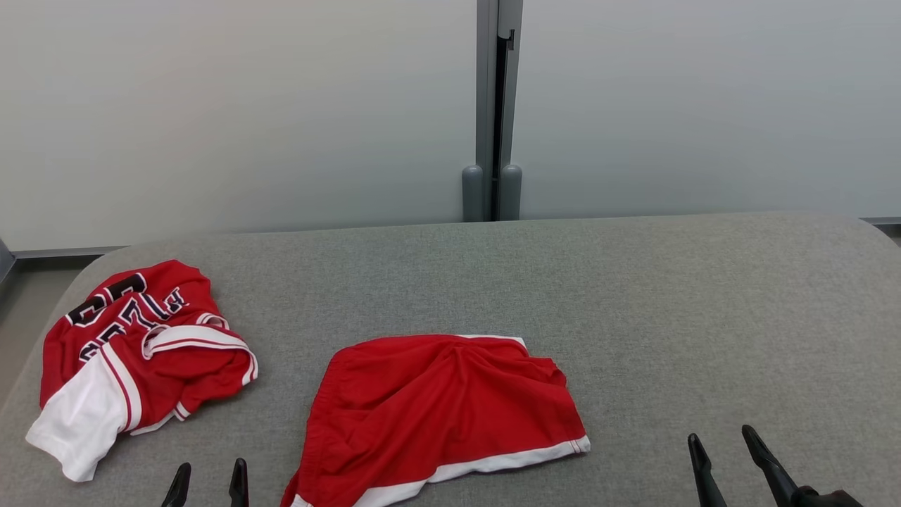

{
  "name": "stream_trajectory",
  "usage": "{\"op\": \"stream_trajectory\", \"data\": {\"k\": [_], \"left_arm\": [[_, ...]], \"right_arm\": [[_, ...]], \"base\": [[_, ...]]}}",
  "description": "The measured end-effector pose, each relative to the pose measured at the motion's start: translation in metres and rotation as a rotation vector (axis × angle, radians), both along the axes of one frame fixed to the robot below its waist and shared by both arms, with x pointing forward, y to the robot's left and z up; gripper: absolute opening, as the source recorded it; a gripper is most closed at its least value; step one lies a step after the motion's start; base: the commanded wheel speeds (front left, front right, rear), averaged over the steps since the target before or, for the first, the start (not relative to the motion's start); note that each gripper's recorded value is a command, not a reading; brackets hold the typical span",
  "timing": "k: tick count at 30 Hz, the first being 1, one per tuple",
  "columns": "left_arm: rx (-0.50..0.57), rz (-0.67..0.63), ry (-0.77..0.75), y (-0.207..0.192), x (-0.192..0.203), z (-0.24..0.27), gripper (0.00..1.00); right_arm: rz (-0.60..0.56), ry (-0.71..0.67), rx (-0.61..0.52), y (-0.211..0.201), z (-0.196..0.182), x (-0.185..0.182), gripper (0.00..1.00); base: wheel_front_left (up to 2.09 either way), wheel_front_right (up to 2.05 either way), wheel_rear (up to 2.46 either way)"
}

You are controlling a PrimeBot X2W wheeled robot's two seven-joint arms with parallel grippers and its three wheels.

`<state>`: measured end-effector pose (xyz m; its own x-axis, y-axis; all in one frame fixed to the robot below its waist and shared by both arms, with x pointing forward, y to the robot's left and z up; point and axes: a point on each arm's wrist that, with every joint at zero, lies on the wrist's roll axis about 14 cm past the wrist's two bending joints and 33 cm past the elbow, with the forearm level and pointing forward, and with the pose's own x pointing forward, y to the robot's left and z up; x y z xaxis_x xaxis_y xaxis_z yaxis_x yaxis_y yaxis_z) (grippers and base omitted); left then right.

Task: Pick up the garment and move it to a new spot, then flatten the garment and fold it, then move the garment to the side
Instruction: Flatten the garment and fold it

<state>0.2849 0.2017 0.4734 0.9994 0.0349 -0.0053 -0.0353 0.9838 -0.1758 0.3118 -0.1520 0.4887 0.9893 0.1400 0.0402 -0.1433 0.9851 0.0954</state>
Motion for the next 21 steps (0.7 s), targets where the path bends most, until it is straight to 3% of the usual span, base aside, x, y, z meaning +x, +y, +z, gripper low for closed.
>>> {"op": "stream_trajectory", "data": {"k": [6,11,16,21], "left_arm": [[-0.002,-0.025,0.004,-0.007,0.002,-0.001,1.0],[-0.005,-0.07,0.043,-0.021,0.003,-0.013,1.0],[0.024,-0.166,0.203,-0.04,0.005,-0.035,1.0],[0.053,-0.258,0.376,-0.054,0.001,-0.048,1.0]], "right_arm": [[-0.008,-0.005,0.002,-0.002,0.001,-0.003,1.0],[0.073,-0.045,0.01,0.023,0.014,0.006,1.0],[0.255,0.111,-0.072,0.053,-0.02,0.009,1.0],[0.365,0.249,-0.153,0.065,-0.042,0.017,1.0]], "base": [[0.0,0.0,0.0],[0.0,0.0,0.0],[0.0,0.0,0.0],[0.0,0.0,0.0]]}}
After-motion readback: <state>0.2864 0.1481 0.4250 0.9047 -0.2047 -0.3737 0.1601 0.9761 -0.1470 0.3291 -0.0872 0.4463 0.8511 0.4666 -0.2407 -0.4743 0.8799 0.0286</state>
